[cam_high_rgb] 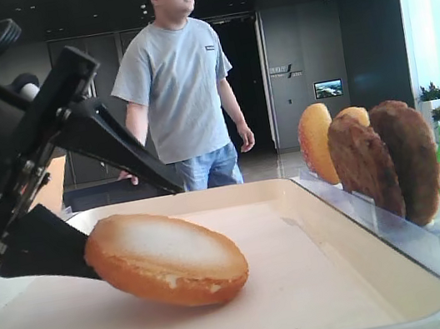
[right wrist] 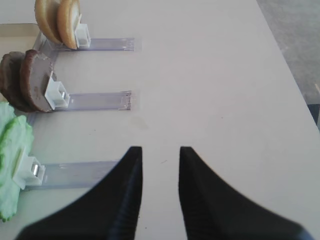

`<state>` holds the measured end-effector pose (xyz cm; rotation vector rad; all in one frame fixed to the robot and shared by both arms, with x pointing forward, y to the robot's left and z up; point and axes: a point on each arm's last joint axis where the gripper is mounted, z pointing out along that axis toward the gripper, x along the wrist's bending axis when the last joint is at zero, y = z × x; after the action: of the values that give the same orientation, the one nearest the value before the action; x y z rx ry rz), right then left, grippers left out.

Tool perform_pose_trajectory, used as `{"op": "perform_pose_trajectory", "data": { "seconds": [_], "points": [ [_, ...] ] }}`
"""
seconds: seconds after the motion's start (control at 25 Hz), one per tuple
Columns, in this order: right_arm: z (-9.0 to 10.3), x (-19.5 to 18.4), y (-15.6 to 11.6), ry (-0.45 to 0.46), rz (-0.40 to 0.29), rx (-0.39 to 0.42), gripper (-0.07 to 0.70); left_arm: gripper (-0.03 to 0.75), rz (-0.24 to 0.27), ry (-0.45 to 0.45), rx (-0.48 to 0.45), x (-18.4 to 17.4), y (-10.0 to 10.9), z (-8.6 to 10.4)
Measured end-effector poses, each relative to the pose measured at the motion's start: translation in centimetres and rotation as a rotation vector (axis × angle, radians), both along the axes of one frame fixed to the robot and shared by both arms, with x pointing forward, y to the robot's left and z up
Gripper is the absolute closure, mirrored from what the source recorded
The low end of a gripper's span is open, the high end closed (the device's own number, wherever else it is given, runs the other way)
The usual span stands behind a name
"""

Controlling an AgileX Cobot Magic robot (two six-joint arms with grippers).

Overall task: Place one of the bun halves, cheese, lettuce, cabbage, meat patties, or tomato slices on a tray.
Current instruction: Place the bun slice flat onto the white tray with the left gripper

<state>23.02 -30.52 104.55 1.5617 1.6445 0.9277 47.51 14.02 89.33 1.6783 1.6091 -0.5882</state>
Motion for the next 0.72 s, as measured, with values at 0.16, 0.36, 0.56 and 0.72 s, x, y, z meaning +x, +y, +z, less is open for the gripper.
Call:
{"op": "perform_pose_trajectory", "data": {
  "seconds": [0.16,0.36,0.56,0.72],
  "points": [
    [0.0,0.0,0.0,0.000,0.000,0.000,0.423,0.187,0.014,0.010,0.039,-0.1,0.3,0.2],
    [0.0,0.0,0.0,0.000,0.000,0.000,0.423,0.187,0.008,0.034,0.055,-0.3,0.4,0.1],
    [0.0,0.0,0.0,0.000,0.000,0.000,0.423,0.187,0.006,0.035,0.065,-0.3,0.5,0.4],
    [0.0,0.0,0.0,0.000,0.000,0.000,0.423,0.187,0.024,0.012,0.101,-0.4,0.9,1.4]
  ]
}}
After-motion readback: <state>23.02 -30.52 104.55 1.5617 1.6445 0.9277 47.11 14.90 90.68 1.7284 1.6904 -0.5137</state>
